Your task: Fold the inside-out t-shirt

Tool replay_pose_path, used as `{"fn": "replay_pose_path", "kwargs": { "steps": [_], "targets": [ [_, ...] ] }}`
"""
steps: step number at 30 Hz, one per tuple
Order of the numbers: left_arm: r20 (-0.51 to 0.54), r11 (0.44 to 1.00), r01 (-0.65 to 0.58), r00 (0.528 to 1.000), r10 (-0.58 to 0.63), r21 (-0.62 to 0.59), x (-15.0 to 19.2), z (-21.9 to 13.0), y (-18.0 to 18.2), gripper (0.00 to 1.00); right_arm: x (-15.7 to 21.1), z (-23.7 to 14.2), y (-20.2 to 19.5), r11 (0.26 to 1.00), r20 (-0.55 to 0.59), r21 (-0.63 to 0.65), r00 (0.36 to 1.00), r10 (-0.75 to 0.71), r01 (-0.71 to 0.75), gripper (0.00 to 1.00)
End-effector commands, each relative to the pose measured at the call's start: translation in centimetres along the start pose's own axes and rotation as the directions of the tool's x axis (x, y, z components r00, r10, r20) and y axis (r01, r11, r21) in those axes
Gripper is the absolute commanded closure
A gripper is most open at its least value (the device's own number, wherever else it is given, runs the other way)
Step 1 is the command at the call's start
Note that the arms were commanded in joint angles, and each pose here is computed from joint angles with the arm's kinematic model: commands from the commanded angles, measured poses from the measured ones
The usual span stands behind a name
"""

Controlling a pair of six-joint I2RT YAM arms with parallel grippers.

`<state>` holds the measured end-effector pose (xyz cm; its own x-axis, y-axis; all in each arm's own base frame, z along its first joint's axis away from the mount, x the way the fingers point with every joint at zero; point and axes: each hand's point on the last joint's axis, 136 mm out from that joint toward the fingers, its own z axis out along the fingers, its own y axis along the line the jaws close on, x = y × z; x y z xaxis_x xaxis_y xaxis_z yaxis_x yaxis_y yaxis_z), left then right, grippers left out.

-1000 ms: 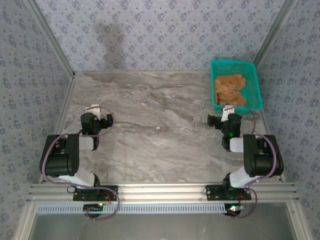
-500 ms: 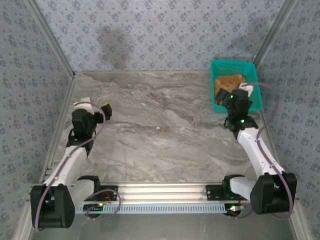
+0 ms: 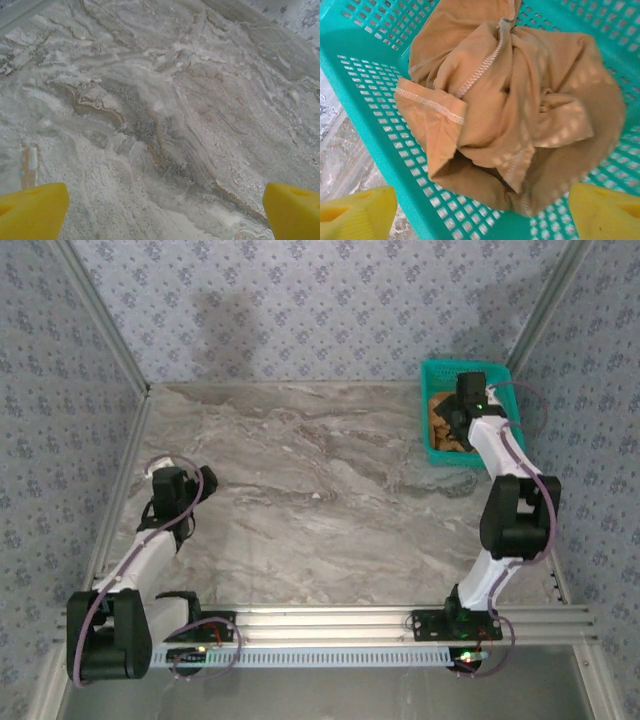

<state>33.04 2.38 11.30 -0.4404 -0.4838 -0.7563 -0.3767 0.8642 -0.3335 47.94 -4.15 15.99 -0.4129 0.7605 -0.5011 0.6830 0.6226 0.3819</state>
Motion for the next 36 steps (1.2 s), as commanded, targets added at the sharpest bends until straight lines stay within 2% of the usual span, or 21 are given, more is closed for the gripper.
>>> {"fn": "replay_pose_path", "kwargs": {
  "steps": [1,4,7,9,11,14,15,18,20,24,28,36],
  "targets": [
    [-0.005,1.0,0.026,1.0,-0.026,0.01,-0.9,0.2,-0.6,0.0,1.3,2.2,0.3,0.992,-0.111,0.035,0.986,0.125,-0.122,0.13],
    [-0.022,1.0,0.026,0.999,-0.026,-0.01,-0.8,0.5,-0.5,0.01,0.9,4.1,0.6,0.982,-0.108,0.076,0.977,0.183,-0.175,0.14],
    [-0.024,1.0,0.026,0.999,-0.026,-0.01,-0.9,0.6,-0.5,0.01,0.9,5.9,1.0,0.974,-0.103,0.101,0.972,0.213,-0.202,0.19],
    [-0.021,1.0,0.027,0.999,-0.027,-0.01,-1.0,0.5,-0.5,0.01,0.8,6.9,1.2,0.973,-0.093,0.108,0.972,0.216,-0.206,0.29],
    [-0.011,0.999,0.034,0.999,-0.034,-0.036,-1.1,0.3,0.0,0.0,0.7,7.8,1.6,0.972,-0.086,0.1,0.971,0.221,-0.212,0.5],
    [0.037,0.984,0.088,0.996,-0.083,-0.157,-1.4,-0.3,2.4,0.0,1.1,8.0,2.1,0.975,-0.12,0.078,0.969,0.216,-0.207,0.98],
    [0.055,0.976,0.11,0.993,-0.102,-0.188,-1.4,-0.4,3.2,0.0,0.8,7.6,2.3,0.977,-0.112,0.069,0.972,0.209,-0.202,1.0],
    [0.071,0.977,0.135,0.99,-0.125,-0.164,-1.2,0.1,3.3,0.0,-0.4,4.6,3.3,0.984,-0.048,0.02,0.983,0.179,-0.178,1.0],
    [0.064,0.977,0.152,0.988,-0.144,-0.147,-0.8,0.4,3.1,0.01,-1.2,1.5,4.2,0.99,0.018,-0.014,0.99,0.141,-0.14,1.0],
    [0.047,0.962,0.194,0.981,-0.188,-0.194,-0.3,0.7,3.8,0.01,-2.3,-5.8,6.0,0.996,0.177,-0.08,0.983,0.043,-0.029,1.0],
    [0.015,0.964,0.183,0.983,-0.183,-0.193,-0.2,1.1,3.5,0.01,-3.9,-12.8,6.8,0.989,0.345,-0.141,0.938,0.017,0.034,1.0],
    [-0.083,0.975,0.135,0.985,-0.151,-0.174,0.4,2.2,2.4,0.0,-7.3,-27.1,10.6,0.937,0.547,-0.312,0.836,0.044,0.155,1.0]
  ]
}}
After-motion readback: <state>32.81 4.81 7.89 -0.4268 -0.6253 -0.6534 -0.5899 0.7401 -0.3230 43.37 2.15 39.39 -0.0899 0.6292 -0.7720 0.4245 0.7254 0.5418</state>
